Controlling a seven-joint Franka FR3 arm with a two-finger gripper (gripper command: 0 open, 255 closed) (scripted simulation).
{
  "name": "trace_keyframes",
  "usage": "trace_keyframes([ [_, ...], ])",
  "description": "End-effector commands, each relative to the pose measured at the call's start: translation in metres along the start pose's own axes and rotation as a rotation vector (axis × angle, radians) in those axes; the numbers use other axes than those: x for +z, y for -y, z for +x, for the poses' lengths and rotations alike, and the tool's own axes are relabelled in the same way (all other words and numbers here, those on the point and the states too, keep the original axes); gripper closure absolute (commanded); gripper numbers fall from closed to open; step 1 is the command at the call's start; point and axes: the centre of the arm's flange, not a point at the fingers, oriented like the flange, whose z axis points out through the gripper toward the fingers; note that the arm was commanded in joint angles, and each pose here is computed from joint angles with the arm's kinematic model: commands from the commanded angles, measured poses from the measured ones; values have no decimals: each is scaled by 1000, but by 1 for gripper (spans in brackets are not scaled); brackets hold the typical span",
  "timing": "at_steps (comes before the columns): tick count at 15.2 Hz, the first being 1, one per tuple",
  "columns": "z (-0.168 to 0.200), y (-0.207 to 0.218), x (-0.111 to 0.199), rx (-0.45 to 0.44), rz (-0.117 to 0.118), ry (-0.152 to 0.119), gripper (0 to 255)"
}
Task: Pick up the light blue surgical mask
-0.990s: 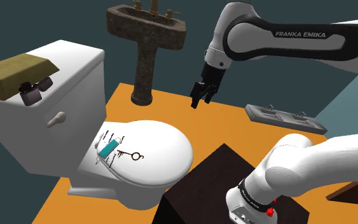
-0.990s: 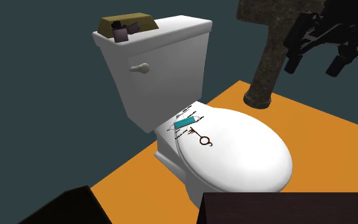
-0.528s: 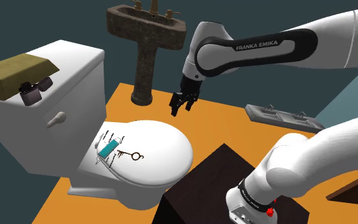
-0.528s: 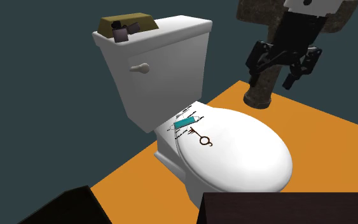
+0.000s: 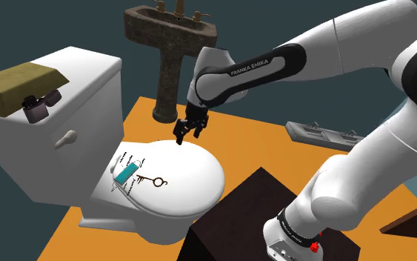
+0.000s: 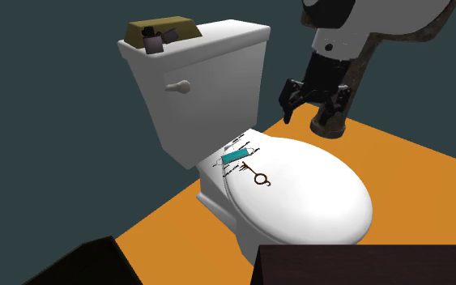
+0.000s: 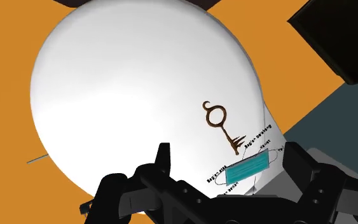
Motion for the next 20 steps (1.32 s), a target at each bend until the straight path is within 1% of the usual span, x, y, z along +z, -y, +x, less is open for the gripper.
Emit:
trace_keyframes([
  [1,19,10,19,-5,6,-3,0],
  [20,171,93,194,-58,56,-25,0],
])
